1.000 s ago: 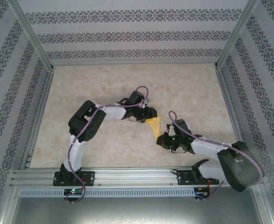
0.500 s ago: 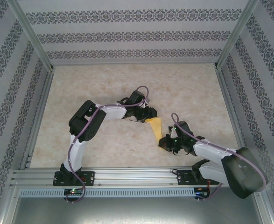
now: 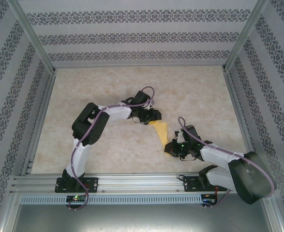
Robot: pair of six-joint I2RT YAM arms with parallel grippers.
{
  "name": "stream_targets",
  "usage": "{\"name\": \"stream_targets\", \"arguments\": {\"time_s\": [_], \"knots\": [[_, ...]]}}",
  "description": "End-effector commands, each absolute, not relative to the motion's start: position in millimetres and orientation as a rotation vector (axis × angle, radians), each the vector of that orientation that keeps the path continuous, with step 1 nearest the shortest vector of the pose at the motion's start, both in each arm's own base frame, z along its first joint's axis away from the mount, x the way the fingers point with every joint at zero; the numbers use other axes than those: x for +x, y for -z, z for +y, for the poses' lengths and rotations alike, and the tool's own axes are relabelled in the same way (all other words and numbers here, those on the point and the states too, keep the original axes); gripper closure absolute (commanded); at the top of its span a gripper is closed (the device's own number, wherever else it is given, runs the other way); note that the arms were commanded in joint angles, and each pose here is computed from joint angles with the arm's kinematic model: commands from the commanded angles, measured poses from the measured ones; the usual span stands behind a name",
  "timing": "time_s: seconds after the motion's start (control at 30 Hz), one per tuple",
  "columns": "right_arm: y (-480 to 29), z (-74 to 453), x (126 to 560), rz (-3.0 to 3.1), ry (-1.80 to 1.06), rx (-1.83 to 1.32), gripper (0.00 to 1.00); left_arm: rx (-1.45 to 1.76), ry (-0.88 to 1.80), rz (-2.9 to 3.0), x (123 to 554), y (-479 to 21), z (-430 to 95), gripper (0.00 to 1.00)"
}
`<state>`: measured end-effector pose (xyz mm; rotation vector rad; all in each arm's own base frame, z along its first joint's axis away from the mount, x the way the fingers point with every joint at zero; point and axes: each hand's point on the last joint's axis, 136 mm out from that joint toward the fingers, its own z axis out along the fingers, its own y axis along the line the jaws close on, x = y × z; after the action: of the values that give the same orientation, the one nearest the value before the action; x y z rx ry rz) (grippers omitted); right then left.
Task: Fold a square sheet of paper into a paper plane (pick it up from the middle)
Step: Fold the wing for the fifth time at the center of the table.
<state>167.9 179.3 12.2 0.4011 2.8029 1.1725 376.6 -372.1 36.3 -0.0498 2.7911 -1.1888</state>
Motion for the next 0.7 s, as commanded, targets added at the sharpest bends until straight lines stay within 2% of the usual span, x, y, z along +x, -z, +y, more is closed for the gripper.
{"name": "stream_targets", "arguments": {"time_s": [0.0,0.27,0.4,0.47,0.53,0.67], "knots": [[13,163,141,2.95,-1.055,0.474,0.92,-0.084,0.993,2.824,397,-22,-337,0.52],[9,172,151,2.939,-1.091,0.403,0.92,-0.018,1.062,2.699,394,-80,-340,0.5],[6,181,165,2.922,-1.127,0.361,0.92,-0.011,1.057,2.609,380,-99,-340,0.54],[3,187,172,2.914,-1.154,0.322,0.92,0.005,1.15,2.569,370,-110,-348,0.55],[-1,194,182,2.903,-1.181,0.291,0.93,0.021,1.187,2.566,360,-112,-355,0.6],[2,199,191,2.914,-1.177,0.273,0.93,0.033,1.178,2.578,341,-108,-359,0.62]]}}
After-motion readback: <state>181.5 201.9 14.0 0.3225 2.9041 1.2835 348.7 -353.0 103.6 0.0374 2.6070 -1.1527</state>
